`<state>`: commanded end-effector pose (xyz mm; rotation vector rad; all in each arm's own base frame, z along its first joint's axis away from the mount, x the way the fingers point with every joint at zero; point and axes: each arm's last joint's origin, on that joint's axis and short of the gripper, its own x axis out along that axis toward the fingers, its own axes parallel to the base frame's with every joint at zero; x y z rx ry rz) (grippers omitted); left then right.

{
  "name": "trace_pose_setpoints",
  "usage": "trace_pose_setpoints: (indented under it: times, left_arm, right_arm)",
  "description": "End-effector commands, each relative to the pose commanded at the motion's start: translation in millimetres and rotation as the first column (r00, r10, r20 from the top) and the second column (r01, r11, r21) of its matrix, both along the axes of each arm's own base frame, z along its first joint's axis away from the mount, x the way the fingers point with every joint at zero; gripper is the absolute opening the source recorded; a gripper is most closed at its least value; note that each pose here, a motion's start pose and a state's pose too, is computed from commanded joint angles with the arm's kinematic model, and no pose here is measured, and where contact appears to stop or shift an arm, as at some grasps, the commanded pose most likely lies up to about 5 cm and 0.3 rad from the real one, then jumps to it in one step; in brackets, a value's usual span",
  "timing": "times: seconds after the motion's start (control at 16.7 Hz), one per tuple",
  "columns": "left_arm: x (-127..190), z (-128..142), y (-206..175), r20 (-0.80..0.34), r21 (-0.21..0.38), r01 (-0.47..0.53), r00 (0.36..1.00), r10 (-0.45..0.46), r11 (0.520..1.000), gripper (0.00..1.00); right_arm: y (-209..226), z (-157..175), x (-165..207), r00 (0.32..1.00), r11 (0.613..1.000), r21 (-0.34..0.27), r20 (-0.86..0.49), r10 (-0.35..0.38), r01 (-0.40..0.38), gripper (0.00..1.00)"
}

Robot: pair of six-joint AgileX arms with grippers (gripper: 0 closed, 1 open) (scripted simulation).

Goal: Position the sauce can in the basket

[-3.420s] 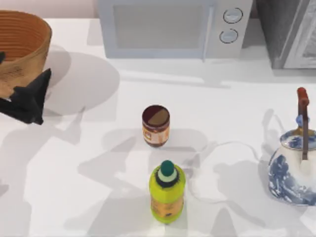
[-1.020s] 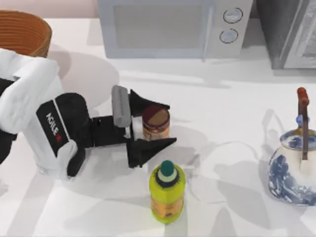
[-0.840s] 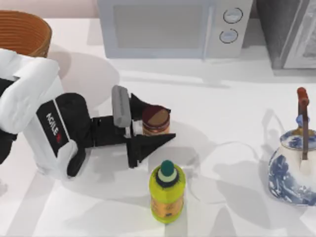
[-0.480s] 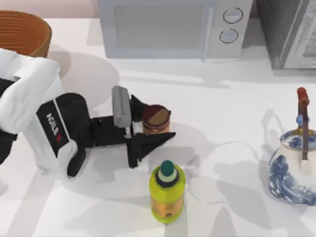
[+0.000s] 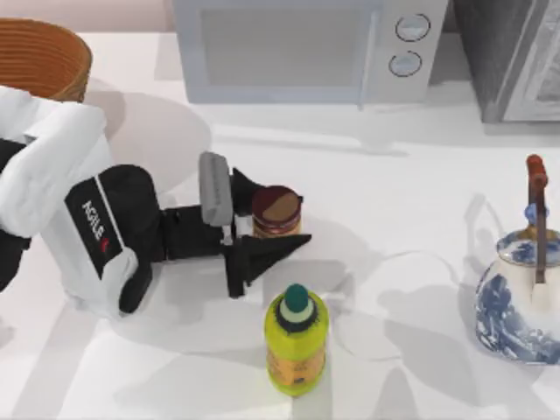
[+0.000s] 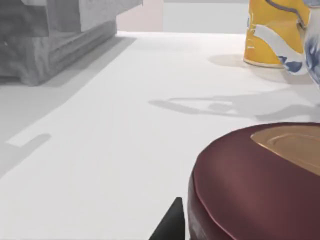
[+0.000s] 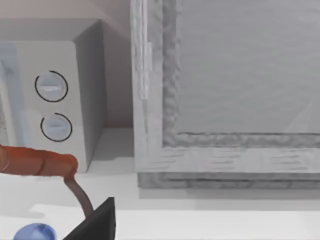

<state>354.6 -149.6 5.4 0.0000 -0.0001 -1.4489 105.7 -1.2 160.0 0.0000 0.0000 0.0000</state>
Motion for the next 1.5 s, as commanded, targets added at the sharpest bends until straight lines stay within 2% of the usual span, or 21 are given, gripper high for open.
trace_pose_setpoints:
  times: [0.12, 0.24, 0.36, 0.54, 0.78, 0.96, 1.26, 1.38, 1.5]
  left_arm:
    - [1, 1, 1, 0.002, 0.0, -0.002, 1.0, 0.002, 1.0, 0.0]
    - [8, 13, 3, 0.03, -0.008, -0.002, 1.0, 0.002, 1.0, 0.0]
    - [24, 40, 11, 0.083, -0.023, -0.011, 0.997, 0.013, 1.0, 0.0]
    - [52, 98, 42, 0.167, -0.04, -0.058, 0.984, 0.064, 0.998, 0.0]
    - [77, 169, 126, 0.204, -0.038, -0.202, 0.957, 0.206, 0.979, 0.0]
    - [77, 203, 208, 0.165, -0.025, -0.349, 0.923, 0.348, 0.937, 0.0]
    - [50, 227, 320, 0.052, -0.007, -0.543, 0.838, 0.543, 0.84, 0.0]
    - [40, 228, 344, 0.014, -0.003, -0.583, 0.812, 0.583, 0.812, 0.0]
    - [37, 228, 352, 0.0, -0.002, -0.596, 0.803, 0.596, 0.803, 0.0]
  right_arm:
    - [0, 0, 0, 1.0, 1.0, 0.0, 0.0, 0.0, 0.0, 1.0]
    - [0, 0, 0, 1.0, 1.0, 0.0, 0.0, 0.0, 0.0, 1.0]
    - [0, 0, 0, 1.0, 1.0, 0.0, 0.0, 0.0, 0.0, 1.0]
    - [0, 0, 0, 1.0, 1.0, 0.0, 0.0, 0.0, 0.0, 1.0]
    - [0, 0, 0, 1.0, 1.0, 0.0, 0.0, 0.0, 0.0, 1.0]
    - [0, 0, 0, 1.0, 1.0, 0.0, 0.0, 0.0, 0.0, 1.0]
    - [0, 0, 0, 1.0, 1.0, 0.0, 0.0, 0.0, 0.0, 1.0]
    - [0, 0, 0, 1.0, 1.0, 0.0, 0.0, 0.0, 0.0, 1.0]
    - [0, 0, 0, 1.0, 1.0, 0.0, 0.0, 0.0, 0.0, 1.0]
